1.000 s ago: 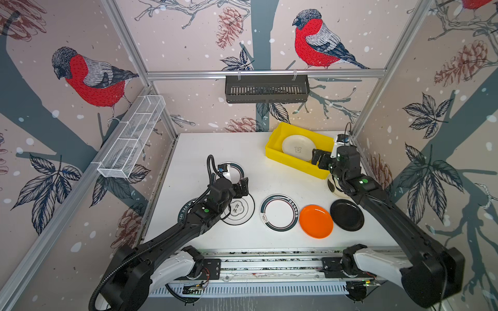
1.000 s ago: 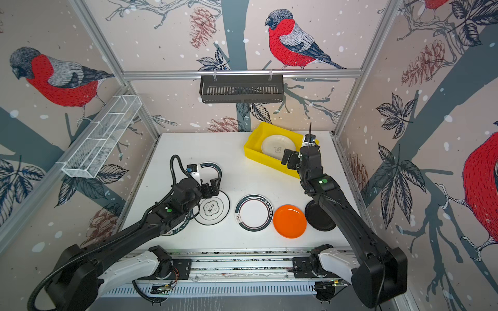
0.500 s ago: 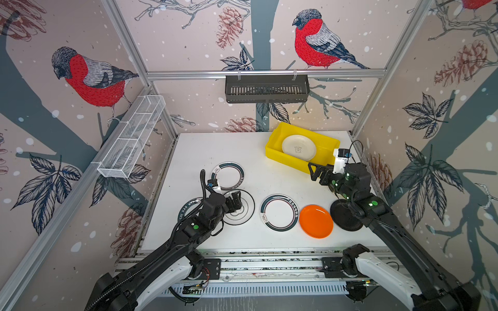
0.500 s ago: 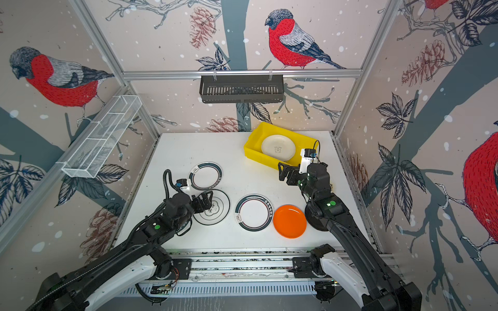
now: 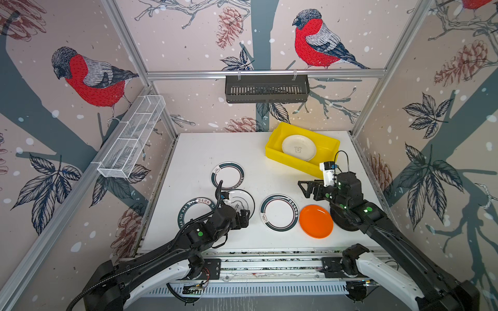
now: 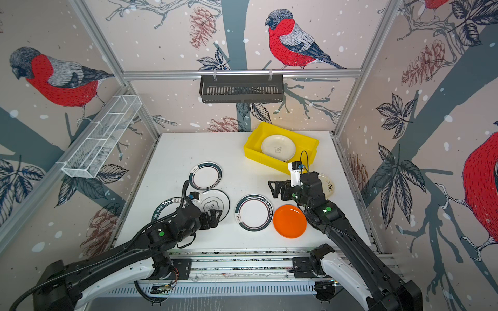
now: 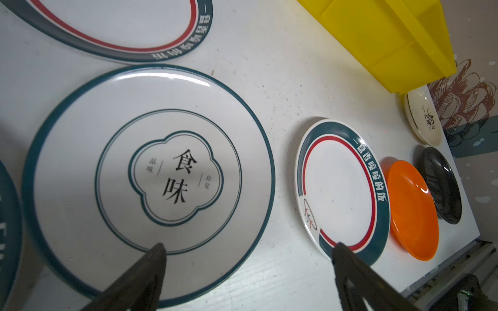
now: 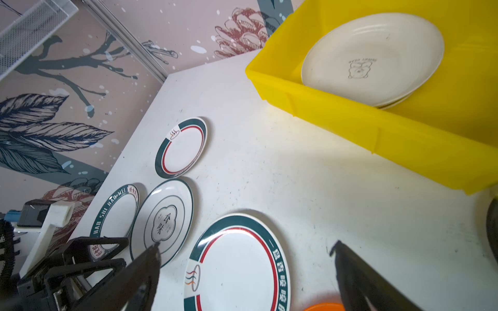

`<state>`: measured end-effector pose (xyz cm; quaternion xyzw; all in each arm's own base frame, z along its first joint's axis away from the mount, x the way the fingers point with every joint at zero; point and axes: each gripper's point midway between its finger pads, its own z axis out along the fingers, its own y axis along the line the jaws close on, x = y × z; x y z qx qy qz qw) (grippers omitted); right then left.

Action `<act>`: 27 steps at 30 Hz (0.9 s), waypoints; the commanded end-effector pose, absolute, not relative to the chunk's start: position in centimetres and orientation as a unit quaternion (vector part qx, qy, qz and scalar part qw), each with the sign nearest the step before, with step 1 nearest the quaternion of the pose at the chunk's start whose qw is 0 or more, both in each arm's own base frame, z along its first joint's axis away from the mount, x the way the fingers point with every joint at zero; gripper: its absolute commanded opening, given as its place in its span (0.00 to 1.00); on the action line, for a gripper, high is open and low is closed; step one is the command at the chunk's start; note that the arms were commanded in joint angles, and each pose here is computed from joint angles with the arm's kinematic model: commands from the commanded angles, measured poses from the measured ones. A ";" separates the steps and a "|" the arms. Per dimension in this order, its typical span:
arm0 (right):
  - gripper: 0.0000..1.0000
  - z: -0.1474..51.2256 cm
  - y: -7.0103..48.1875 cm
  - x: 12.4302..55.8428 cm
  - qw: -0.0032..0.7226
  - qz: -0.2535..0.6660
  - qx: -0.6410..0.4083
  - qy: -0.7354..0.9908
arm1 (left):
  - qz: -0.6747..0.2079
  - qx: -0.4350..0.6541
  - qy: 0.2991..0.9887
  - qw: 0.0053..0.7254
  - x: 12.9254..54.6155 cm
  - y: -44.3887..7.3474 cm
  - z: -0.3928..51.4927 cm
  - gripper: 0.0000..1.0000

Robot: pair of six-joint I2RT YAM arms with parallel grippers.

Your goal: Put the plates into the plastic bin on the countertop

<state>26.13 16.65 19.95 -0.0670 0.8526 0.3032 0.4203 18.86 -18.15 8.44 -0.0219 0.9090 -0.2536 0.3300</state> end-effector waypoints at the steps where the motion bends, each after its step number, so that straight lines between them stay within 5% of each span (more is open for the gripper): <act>1: 1.00 18.8 17.3 25.2 0.398 0.318 -0.064 0.858 | -0.288 -0.027 0.903 0.317 18.5 -19.4 8.6 0.94; 27: 1.00 16.8 17.6 24.1 0.388 0.333 -0.032 0.859 | -0.291 0.020 0.920 0.260 17.3 -25.4 5.3 0.93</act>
